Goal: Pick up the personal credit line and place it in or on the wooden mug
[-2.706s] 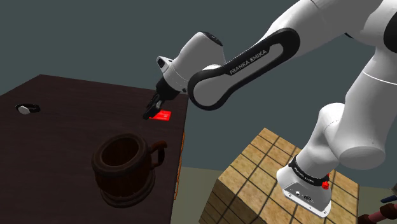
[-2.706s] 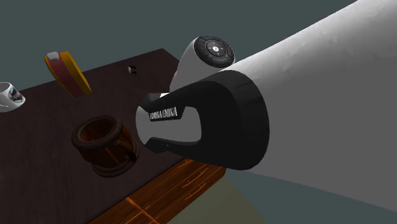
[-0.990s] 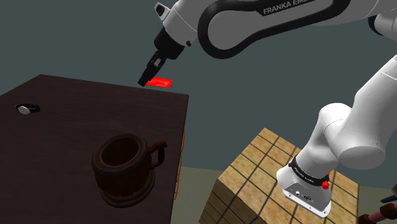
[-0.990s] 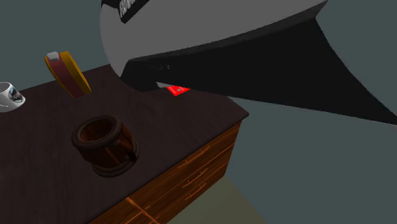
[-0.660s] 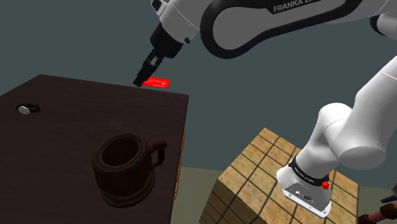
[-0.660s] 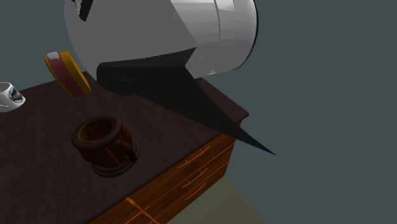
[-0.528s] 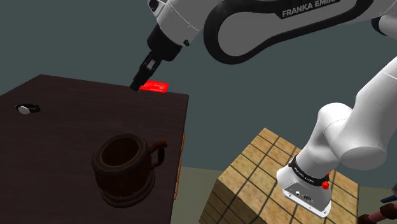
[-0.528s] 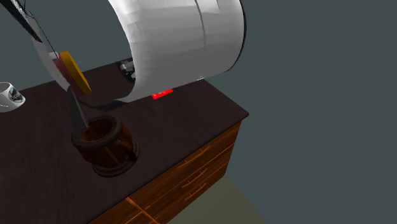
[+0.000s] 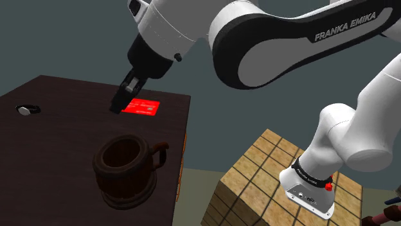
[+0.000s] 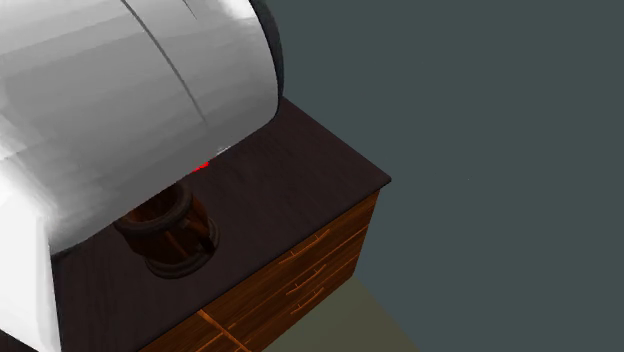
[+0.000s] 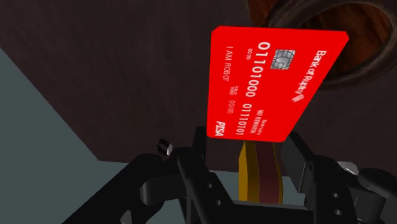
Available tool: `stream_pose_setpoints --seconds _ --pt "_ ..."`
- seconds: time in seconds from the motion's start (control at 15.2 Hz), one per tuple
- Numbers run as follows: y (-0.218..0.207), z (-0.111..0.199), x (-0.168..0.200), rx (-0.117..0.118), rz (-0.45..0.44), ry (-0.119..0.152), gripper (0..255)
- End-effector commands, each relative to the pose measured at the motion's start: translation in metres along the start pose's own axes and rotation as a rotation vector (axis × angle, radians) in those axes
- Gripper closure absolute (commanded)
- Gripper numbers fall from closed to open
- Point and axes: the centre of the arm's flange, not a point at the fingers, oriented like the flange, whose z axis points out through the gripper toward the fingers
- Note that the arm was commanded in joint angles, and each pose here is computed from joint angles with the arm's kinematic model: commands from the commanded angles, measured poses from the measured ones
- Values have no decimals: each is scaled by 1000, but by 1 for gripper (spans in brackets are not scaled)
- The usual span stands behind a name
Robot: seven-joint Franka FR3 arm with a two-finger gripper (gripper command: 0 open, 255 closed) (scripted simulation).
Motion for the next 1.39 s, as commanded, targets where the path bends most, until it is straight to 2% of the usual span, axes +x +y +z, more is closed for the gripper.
stream_pose_setpoints --seconds 0.0,0.2,1.19,1.32 --pt "-30 -3 2 -2 2 1 255" --pt "-65 -3 6 -2 2 1 255" --pt "-66 64 -39 -2 2 1 255" --pt "-66 64 -39 -2 2 1 255"
